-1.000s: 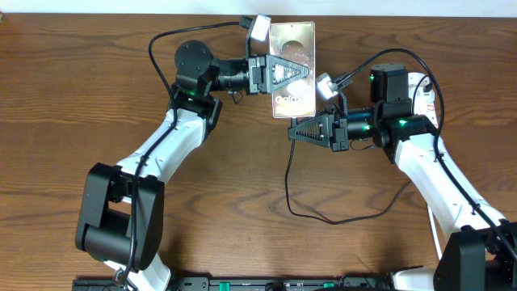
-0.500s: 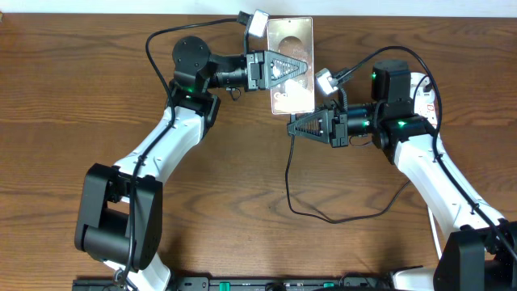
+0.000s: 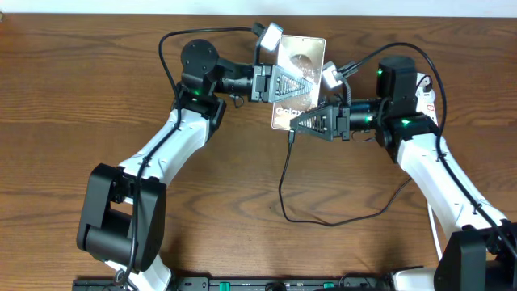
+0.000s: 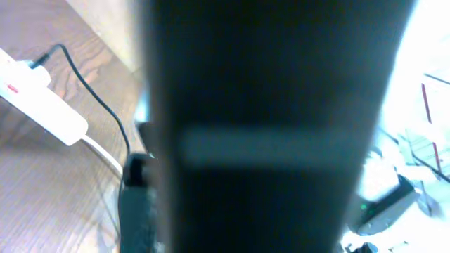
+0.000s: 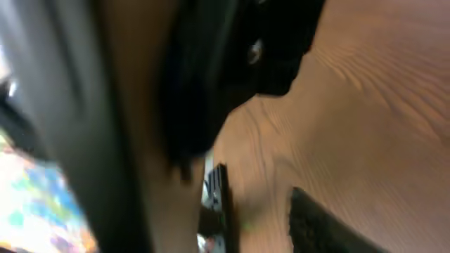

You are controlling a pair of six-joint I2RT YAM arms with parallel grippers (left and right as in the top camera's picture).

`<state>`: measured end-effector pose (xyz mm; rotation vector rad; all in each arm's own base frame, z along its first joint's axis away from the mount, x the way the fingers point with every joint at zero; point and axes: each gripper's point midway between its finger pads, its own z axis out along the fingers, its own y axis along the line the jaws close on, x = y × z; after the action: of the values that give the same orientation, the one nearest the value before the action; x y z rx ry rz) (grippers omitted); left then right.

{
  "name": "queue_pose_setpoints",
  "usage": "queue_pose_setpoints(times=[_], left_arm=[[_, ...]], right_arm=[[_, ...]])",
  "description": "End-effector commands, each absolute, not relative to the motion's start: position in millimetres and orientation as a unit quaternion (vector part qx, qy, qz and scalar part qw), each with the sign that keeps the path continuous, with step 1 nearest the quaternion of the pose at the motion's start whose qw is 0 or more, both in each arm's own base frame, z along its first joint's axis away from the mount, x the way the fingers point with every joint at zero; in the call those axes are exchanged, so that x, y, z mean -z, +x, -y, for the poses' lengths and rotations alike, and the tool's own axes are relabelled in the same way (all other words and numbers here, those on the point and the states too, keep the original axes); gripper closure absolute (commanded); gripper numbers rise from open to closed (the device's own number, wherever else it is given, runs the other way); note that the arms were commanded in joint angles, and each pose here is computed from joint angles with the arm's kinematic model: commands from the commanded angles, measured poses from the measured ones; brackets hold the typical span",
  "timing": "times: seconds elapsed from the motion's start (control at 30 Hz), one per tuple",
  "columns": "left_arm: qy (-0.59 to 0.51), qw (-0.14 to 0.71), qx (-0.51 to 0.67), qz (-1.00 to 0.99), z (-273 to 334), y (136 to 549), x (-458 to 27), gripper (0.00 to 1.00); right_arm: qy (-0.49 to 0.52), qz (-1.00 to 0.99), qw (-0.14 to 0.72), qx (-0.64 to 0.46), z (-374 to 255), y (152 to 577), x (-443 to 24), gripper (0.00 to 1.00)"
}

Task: Plug charger to phone and switch on socket
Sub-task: 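Withdraw the right gripper rightward away from the phone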

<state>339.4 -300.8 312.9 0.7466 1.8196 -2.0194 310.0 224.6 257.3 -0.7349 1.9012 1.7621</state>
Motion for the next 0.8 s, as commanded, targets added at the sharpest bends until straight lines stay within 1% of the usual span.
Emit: queue_pose_setpoints(times=[0.0, 0.03, 0.1, 0.13, 0.17, 0.27, 0.53, 0.67, 0.77], left_arm=[[0.302, 0.155, 0.704, -0.624, 299.2, 322.0, -324.0, 0.93], [0.3, 0.156, 0.704, -0.624, 299.3, 322.6, -324.2, 0.93], [0.297, 0.16, 0.705, -0.624, 299.6, 324.1, -324.7, 0.93], [0.295, 0.162, 0.705, -0.625, 299.8, 325.1, -325.0, 0.93], [0.294, 0.163, 0.705, -0.625, 299.9, 325.7, -325.2, 0.93], [0.29, 0.166, 0.705, -0.625, 300.2, 327.3, -325.8, 0.93], [0.272, 0.183, 0.706, -0.627, 300.8, 335.5, -328.3, 0.93], [0.26, 0.194, 0.707, -0.628, 301.0, 340.8, -330.0, 0.93], [0.254, 0.2, 0.707, -0.629, 300.8, 344.0, -330.8, 0.93]], right_arm=[[-0.269, -0.689, 0.234, -0.631, -225.5, 314.1, -265.0, 0.41], [-0.27, -0.688, 0.233, -0.632, -225.5, 313.6, -265.4, 0.35], [-0.273, -0.683, 0.228, -0.638, -225.6, 310.6, -267.3, 0.21], [-0.276, -0.679, 0.227, -0.641, -225.6, 309.2, -268.5, 0.17], [-0.278, -0.677, 0.226, -0.643, -224.8, 308.8, -269.3, 0.13], [-0.278, -0.672, 0.236, -0.644, -217.1, 312.1, -272.5, 0.08], [-0.26, -0.661, 0.241, -0.661, -184.1, 314.5, -276.1, 0.05], [-0.246, -0.68, 0.253, -0.643, -174.7, 309.9, -250.9, 0.06], [-0.253, -0.684, 0.249, -0.637, -176.2, 293.3, -231.5, 0.07]])
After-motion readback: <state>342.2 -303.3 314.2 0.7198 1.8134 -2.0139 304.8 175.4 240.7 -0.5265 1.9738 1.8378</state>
